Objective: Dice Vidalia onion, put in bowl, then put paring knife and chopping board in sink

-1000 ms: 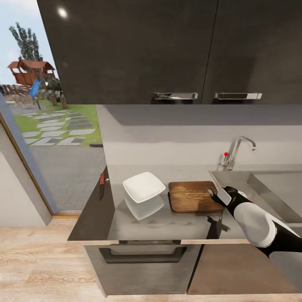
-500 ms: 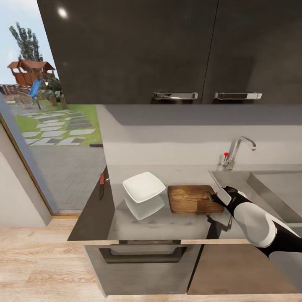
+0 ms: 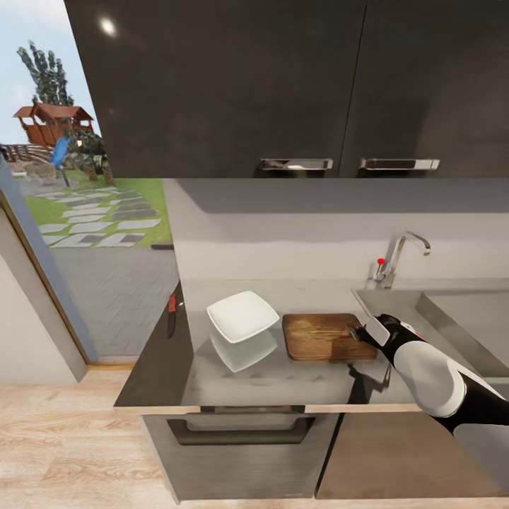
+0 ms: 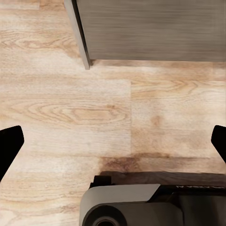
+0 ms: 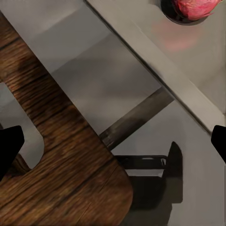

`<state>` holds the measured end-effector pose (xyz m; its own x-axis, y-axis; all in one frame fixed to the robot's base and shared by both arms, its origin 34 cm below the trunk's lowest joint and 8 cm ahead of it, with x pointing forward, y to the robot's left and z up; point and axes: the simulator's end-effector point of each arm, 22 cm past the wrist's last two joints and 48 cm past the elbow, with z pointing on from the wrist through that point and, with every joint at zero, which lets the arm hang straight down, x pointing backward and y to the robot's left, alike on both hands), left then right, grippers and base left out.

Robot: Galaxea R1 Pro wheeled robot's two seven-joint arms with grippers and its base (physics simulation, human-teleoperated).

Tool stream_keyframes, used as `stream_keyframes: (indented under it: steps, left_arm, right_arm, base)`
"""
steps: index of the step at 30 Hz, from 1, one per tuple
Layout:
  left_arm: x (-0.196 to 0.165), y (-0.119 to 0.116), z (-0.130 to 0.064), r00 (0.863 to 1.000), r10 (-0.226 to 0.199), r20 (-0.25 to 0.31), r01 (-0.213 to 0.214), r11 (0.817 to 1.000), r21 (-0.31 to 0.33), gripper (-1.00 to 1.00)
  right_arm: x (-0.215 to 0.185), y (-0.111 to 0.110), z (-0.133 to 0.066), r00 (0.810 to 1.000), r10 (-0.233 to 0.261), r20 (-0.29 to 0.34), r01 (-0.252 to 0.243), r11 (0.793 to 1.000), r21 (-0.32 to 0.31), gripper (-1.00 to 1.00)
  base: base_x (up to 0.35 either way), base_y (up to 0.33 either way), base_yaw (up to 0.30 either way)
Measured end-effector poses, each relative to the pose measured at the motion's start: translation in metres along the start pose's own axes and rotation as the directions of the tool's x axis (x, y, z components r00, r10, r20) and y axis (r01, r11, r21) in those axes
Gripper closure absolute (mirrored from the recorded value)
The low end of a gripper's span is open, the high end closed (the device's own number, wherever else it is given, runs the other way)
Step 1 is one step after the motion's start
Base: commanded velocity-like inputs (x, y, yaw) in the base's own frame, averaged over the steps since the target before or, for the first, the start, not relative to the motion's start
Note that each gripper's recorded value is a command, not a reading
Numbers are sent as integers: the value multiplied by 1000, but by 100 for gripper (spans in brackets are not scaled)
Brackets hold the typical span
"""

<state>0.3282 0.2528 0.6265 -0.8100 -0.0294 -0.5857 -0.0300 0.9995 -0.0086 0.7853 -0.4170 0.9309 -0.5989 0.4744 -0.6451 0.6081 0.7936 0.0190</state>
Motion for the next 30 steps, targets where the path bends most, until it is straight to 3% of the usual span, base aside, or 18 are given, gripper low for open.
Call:
stream_keyframes:
  steps: [30]
  left_arm:
    - [-19, -1, 1, 999, 0, 48, 0, 1000, 2, -100]
  right_arm:
    - [-20, 7, -24, 999, 18, 37, -17, 999, -44, -100]
  base:
    - [-3, 0, 0]
